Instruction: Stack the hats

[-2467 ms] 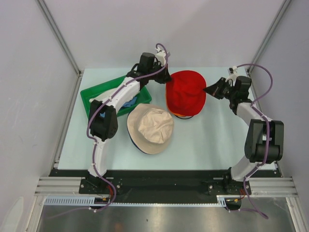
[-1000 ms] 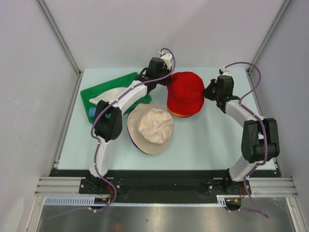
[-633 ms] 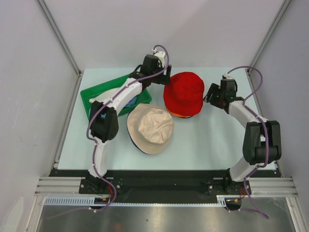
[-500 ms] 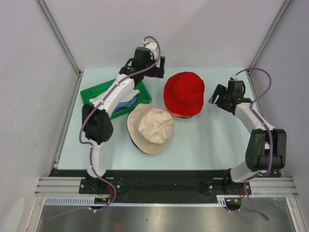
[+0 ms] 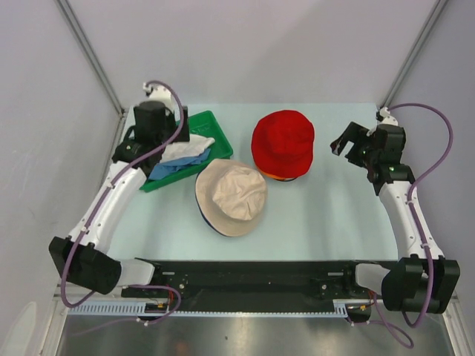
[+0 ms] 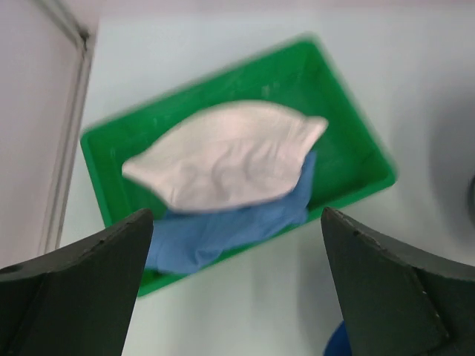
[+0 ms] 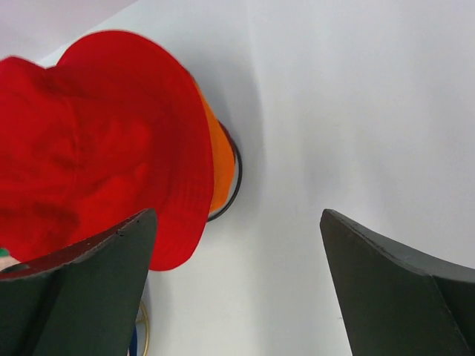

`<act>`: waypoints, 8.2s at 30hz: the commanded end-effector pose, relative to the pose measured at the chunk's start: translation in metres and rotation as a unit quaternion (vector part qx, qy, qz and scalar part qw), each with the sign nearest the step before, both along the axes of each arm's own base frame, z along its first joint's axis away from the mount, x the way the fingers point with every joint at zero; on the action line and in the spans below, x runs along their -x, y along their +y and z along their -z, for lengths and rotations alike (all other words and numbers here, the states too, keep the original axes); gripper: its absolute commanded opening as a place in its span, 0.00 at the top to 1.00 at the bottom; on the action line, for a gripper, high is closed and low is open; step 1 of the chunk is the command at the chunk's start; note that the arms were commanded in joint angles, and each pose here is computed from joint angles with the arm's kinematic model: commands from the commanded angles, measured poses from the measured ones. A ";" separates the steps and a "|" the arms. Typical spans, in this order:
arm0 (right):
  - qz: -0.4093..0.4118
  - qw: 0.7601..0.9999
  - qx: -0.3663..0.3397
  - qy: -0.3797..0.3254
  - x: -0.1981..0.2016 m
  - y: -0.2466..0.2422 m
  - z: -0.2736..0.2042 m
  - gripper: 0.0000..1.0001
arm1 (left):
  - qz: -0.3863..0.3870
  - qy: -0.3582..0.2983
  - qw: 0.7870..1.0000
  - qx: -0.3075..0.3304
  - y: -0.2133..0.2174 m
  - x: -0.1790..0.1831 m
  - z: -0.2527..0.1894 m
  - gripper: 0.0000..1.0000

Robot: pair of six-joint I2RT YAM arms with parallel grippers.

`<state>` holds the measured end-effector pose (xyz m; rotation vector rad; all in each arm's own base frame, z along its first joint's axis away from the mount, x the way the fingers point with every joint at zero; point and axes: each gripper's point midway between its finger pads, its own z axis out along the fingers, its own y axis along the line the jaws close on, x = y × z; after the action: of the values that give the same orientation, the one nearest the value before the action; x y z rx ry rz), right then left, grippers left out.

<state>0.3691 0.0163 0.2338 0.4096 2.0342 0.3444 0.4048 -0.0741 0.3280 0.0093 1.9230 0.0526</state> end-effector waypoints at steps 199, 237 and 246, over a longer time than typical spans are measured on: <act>-0.300 0.924 -0.236 0.018 0.131 0.237 0.068 1.00 | 0.316 0.114 0.872 0.355 -0.110 0.133 0.087 0.38; -0.297 0.934 -0.201 0.004 0.138 0.231 0.049 0.93 | 0.388 0.101 0.833 0.380 -0.121 0.154 0.053 1.00; -0.327 0.923 -0.202 -0.018 0.149 0.235 0.038 0.44 | 0.348 0.095 0.854 0.376 -0.104 0.145 0.054 1.00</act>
<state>0.2183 0.2432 0.1679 0.0107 2.1013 1.1437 0.2516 -0.1888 0.2577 0.2220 1.9481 -1.2730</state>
